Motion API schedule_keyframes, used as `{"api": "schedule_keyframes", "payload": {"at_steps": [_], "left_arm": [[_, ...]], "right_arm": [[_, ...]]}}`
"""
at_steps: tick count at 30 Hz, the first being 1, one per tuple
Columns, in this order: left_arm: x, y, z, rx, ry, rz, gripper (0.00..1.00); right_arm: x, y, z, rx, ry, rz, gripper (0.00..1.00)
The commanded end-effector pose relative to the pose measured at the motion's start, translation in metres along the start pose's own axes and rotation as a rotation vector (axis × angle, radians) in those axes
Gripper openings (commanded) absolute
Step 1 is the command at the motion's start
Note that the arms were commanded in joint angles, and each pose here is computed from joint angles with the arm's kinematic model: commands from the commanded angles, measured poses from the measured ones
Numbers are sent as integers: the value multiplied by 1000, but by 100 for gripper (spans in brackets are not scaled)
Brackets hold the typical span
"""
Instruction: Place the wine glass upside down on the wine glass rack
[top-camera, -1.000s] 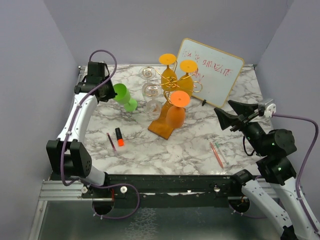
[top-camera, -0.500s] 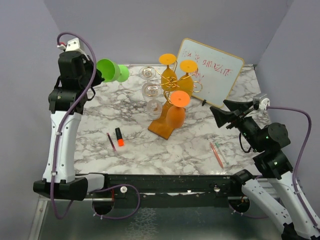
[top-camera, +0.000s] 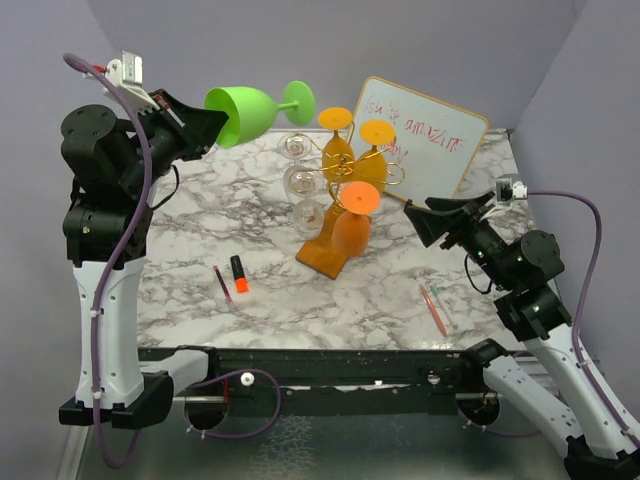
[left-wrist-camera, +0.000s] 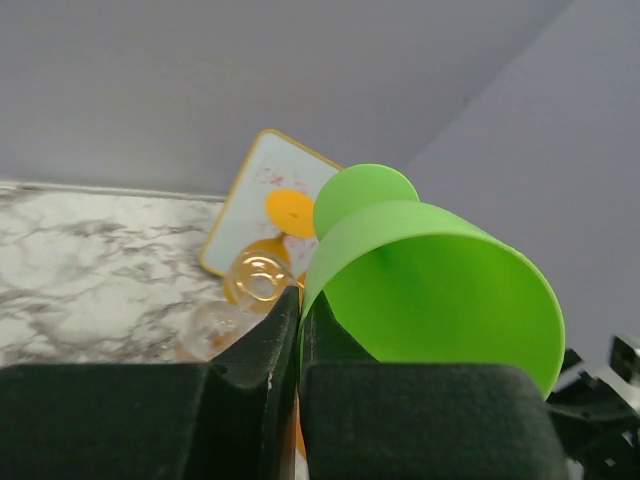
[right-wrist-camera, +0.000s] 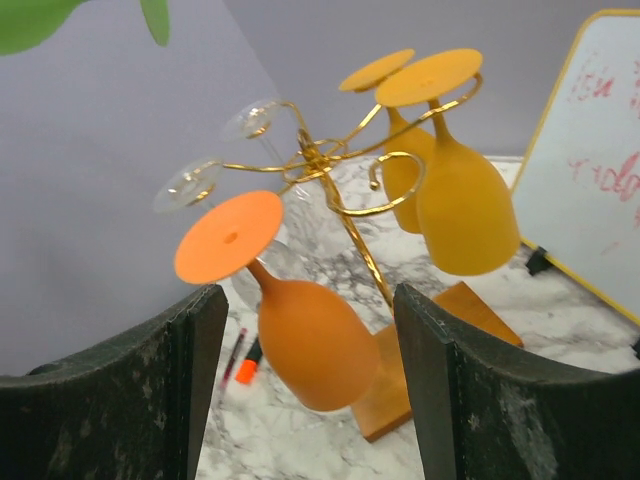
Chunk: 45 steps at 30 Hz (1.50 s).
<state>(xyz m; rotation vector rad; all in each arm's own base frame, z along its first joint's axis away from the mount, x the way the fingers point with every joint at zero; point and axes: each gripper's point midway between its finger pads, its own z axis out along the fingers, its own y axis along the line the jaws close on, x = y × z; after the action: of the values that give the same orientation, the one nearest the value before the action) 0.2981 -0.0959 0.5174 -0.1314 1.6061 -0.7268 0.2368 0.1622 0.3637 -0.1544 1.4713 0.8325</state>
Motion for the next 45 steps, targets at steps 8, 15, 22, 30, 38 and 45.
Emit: {"api": "schedule_keyframes", "payload": {"at_steps": [8,15,22,30,38,45], "left_arm": [[39,-83,11,469,171,-209,0],[90,-136,37,567,230,-220,0],[108,-161,46,629,97,-176,0],[133,-176,41,631,-34,-63,0],[162,-190,25,675,-110,71,0],[176,-191,21,690,-131,150,0]], "right_arm": [[-26,58,4,-305,-107,214,75],[-38,63,-1,-318,-148,275,78],[-53,58,-14,-302,-254,500,76],[-64,55,-16,-302,-296,666,75],[-67,21,-7,-166,-374,990,69],[-68,7,0,-133,-415,1086,57]]}}
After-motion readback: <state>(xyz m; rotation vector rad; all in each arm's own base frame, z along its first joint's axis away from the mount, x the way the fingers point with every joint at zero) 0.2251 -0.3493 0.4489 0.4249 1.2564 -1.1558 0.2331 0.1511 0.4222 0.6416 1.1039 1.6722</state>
